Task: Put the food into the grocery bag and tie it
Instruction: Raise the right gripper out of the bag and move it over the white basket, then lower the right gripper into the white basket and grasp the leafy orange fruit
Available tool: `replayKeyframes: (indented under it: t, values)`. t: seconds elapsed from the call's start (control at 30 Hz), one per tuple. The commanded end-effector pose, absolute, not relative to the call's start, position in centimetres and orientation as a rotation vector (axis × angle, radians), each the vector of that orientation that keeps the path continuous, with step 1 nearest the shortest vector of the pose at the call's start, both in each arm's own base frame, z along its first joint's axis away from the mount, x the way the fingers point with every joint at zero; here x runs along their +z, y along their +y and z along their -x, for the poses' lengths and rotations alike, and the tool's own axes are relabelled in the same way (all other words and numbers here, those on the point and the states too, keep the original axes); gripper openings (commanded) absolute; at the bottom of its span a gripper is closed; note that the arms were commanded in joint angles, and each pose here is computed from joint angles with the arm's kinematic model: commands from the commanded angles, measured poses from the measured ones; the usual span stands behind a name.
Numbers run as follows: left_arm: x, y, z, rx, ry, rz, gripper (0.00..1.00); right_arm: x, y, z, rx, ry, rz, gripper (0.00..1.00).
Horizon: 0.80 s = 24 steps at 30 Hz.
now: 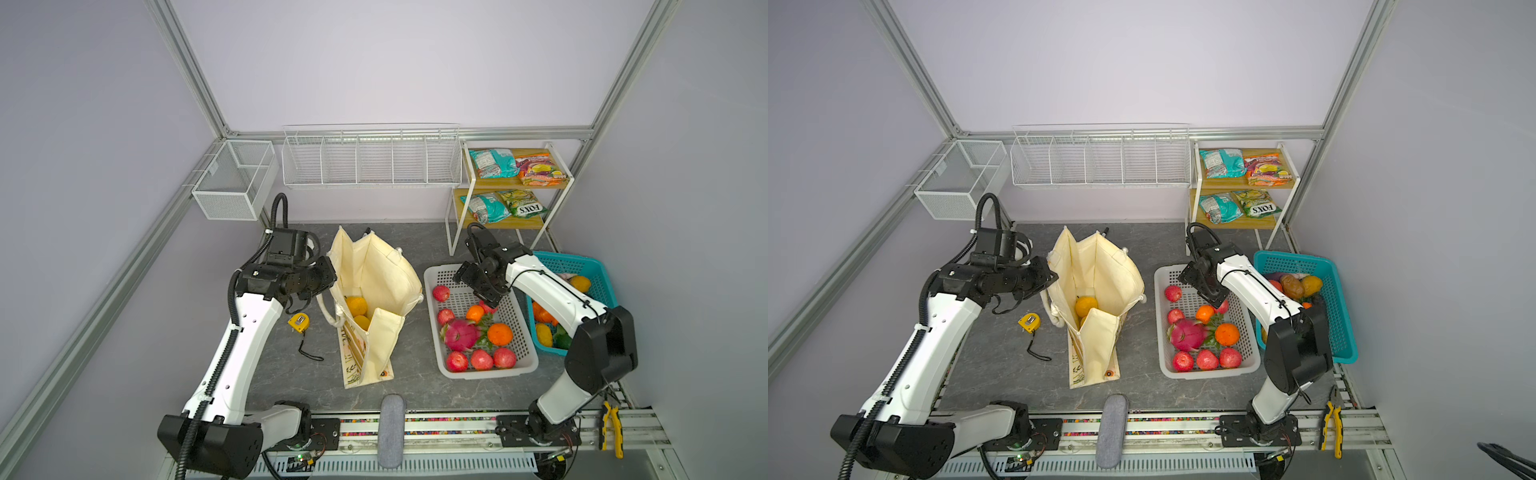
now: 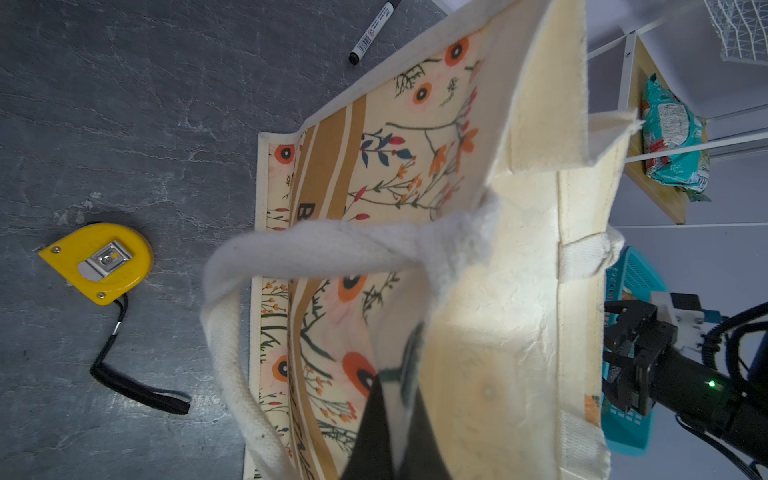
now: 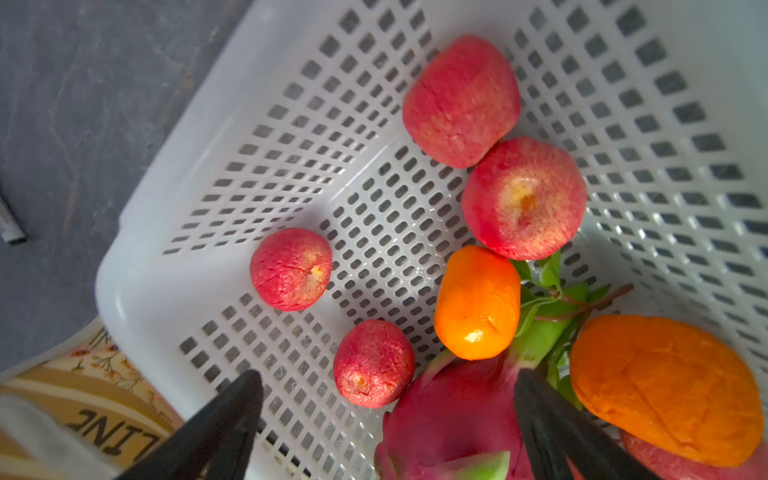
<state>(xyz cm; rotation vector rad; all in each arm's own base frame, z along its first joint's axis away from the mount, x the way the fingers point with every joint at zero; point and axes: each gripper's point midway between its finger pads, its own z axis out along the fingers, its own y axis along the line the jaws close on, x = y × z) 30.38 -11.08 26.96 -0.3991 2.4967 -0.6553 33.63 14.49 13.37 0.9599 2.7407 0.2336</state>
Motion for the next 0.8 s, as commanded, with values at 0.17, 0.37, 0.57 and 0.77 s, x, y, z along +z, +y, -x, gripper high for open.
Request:
replayKeyframes:
  t: [0.17, 0.37, 0.57, 0.77]
  values:
    - [27.4, -11.4, -31.0, -0.669, 2.488, 0.397, 0.00, 10.6, 13.1, -32.3, 0.071, 2.707, -1.284, 0.98]
    - [27.2, -11.6, -31.0, -0.674, 2.507, 0.396, 0.00, 9.3, 12.8, -32.4, 0.000, 2.694, -1.358, 0.93]
    - [27.2, -11.7, -31.0, -0.672, 2.518, 0.381, 0.00, 8.7, 12.4, -32.2, -0.065, 2.698, -1.384, 0.93]
    - [27.2, -11.5, -30.8, -0.659, 2.518, 0.377, 0.00, 7.8, 12.0, -31.6, -0.128, 2.715, -1.398, 0.94]
